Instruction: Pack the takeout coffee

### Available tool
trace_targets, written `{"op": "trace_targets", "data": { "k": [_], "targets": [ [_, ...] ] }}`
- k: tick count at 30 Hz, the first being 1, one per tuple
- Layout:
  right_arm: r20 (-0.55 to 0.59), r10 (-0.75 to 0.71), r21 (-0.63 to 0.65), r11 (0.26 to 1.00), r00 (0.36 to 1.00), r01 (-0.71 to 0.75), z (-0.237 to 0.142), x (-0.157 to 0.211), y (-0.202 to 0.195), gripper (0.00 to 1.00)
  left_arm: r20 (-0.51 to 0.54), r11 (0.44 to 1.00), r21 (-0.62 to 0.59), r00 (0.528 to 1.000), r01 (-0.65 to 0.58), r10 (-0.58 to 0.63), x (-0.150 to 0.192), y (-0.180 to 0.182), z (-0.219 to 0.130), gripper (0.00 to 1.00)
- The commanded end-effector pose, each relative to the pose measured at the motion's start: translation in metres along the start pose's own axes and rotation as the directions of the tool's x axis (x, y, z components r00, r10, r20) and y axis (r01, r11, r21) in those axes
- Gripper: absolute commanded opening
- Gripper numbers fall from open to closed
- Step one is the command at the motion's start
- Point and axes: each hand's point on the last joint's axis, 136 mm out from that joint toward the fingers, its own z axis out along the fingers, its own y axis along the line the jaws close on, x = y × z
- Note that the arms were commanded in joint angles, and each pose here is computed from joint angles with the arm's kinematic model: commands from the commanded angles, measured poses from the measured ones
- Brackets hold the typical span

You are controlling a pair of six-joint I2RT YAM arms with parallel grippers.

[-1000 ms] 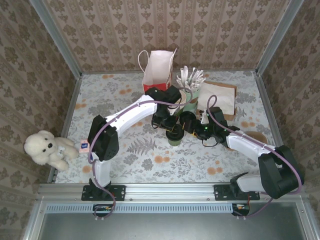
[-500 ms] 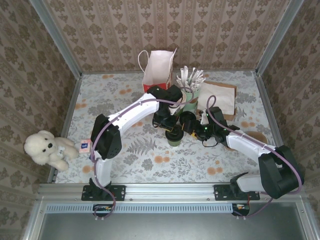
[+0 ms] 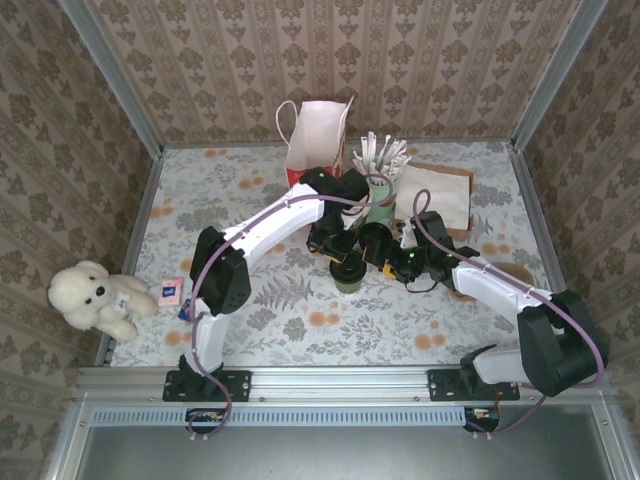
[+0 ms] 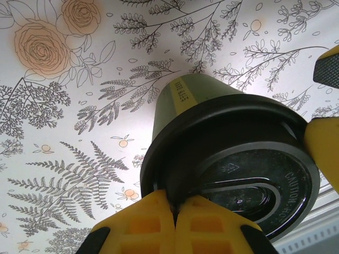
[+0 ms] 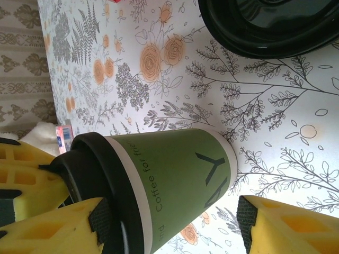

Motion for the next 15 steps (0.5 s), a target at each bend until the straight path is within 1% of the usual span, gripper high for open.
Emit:
{"op": "trace_targets", "data": {
  "k": [1,2,4,6,9,15],
  "targets": [
    [-0.115,-0.031,0.023,0.999,0.993,0.034,0.008,0.022,-0.008,0.7,-0.036,1.0,0.011,0.999,-0.023,0.024,-0.001,-0.011,0.02,0.0],
    [-0.142,-0.018,0.056,0.998,0.99,0.026,0.013,0.027,-0.019,0.7,-0.038,1.0,0.013,0.999,-0.021,0.022,-0.001,-0.011,0.021,0.0],
    [-0.16,-0.009,0.089,0.996,0.987,0.024,0.015,0.032,-0.029,0.7,-0.043,1.0,0.014,0.999,-0.023,0.023,-0.001,-0.012,0.022,0.0],
    [-0.166,-0.004,0.098,0.995,0.986,0.021,0.015,0.034,-0.031,0.7,-0.043,1.0,0.015,0.999,-0.022,0.023,-0.001,-0.011,0.023,0.0],
    [-0.137,-0.009,0.073,0.997,0.99,0.019,0.01,0.029,-0.022,0.71,-0.044,1.0,0.013,0.999,-0.024,0.025,-0.001,-0.011,0.022,0.0],
    [-0.067,-0.066,0.017,0.998,0.996,0.067,-0.012,0.022,0.002,0.76,-0.031,1.0,0.006,0.999,-0.023,0.023,-0.001,-0.01,0.017,0.0]
  ]
}}
